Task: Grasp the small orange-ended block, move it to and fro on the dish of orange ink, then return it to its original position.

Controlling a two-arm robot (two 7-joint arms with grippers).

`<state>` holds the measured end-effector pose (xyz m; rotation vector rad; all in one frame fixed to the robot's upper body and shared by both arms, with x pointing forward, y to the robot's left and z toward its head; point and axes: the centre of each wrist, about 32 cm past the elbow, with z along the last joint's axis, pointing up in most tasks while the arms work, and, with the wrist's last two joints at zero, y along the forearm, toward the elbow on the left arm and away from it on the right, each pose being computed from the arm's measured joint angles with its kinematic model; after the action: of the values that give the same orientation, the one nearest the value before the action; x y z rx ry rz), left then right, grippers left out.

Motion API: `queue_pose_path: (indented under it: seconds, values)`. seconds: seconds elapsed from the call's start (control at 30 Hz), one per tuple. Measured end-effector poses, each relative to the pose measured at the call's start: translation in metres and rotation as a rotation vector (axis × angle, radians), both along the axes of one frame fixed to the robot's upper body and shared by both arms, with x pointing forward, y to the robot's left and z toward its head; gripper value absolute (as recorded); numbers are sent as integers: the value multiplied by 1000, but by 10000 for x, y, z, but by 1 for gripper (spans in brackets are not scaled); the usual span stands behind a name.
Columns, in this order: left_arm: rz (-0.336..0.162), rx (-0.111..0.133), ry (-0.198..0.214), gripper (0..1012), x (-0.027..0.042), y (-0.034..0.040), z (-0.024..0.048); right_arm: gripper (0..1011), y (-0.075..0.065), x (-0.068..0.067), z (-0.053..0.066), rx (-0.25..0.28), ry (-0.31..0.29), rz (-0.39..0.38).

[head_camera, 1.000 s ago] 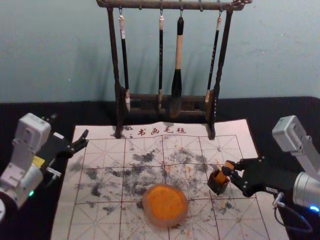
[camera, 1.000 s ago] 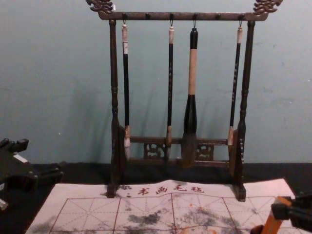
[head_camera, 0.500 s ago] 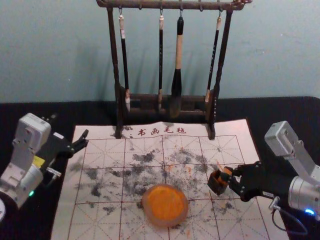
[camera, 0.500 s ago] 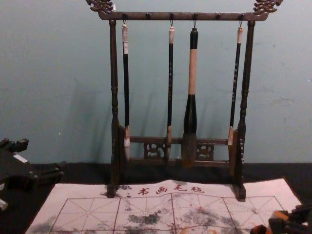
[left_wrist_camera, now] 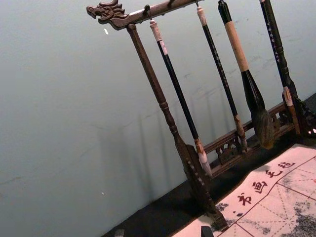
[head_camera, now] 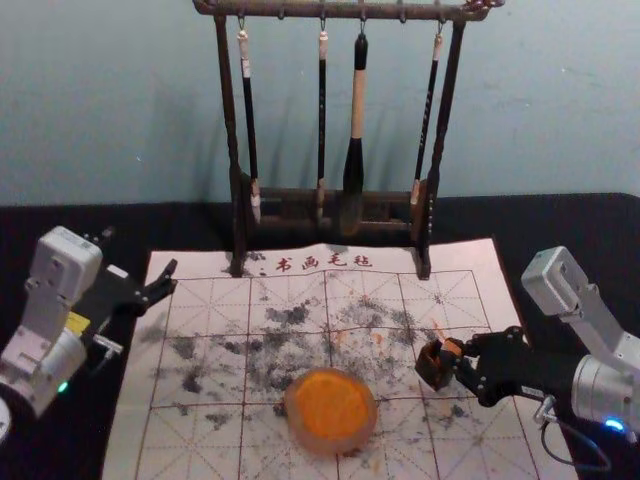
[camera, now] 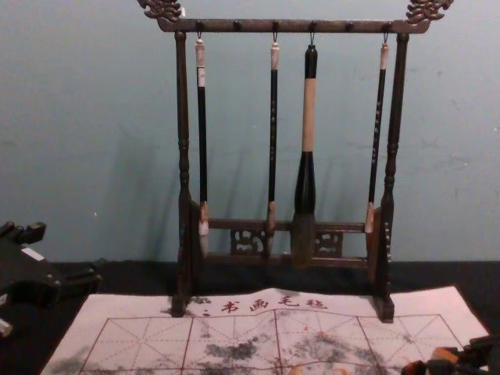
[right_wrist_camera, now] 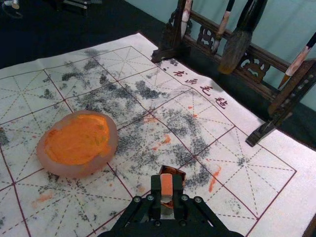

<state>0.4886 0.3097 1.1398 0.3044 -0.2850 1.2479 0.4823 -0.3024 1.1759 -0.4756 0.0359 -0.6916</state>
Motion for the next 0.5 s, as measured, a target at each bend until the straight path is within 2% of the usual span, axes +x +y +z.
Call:
queue_pose_path:
  seconds: [0.5]
  values:
    - [0, 0, 0, 1001, 0, 0, 0, 94, -2, 2, -1, -1, -1, -2]
